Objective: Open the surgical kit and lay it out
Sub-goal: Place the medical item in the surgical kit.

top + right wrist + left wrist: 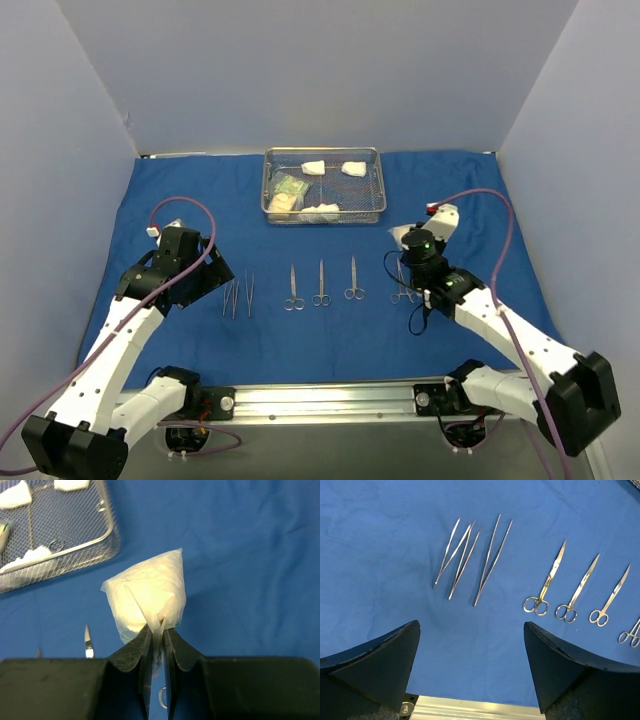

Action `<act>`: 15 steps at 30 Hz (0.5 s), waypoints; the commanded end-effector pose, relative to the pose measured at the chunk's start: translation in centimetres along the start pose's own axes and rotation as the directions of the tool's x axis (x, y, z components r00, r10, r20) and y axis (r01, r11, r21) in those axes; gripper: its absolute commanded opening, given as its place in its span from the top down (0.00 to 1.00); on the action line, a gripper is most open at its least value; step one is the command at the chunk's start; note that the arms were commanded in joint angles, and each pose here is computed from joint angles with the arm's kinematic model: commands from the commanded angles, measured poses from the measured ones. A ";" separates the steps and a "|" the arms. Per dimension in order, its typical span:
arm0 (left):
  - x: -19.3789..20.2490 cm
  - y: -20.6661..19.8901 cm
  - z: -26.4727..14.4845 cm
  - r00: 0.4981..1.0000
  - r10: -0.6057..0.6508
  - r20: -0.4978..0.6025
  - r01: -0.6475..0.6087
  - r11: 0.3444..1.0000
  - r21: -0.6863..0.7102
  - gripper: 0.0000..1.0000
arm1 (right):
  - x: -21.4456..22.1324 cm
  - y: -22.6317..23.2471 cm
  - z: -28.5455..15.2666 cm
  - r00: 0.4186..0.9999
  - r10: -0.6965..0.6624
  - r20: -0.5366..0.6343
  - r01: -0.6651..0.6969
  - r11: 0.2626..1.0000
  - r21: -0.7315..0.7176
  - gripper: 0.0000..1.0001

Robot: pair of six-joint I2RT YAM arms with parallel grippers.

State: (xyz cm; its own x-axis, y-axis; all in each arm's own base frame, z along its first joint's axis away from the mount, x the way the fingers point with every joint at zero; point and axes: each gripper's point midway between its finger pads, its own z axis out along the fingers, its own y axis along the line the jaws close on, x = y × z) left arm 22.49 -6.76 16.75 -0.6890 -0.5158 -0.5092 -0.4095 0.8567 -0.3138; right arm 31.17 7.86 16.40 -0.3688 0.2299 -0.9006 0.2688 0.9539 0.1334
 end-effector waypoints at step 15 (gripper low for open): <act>0.1 -1.1 0.2 0.999 -0.016 -0.030 0.018 0.997 0.072 0.06 | 4.1 4.9 5.3 0.941 0.331 0.069 -0.331 0.944 -0.022 0.91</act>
State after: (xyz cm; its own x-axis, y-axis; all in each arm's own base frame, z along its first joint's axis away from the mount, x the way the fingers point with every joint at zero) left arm 22.40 -7.36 16.34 -0.7086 -0.5273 -0.4688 -0.4009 0.8476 -0.3476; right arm 34.30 11.99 9.39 -0.3290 0.4156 -0.8480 0.3387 0.8901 0.3049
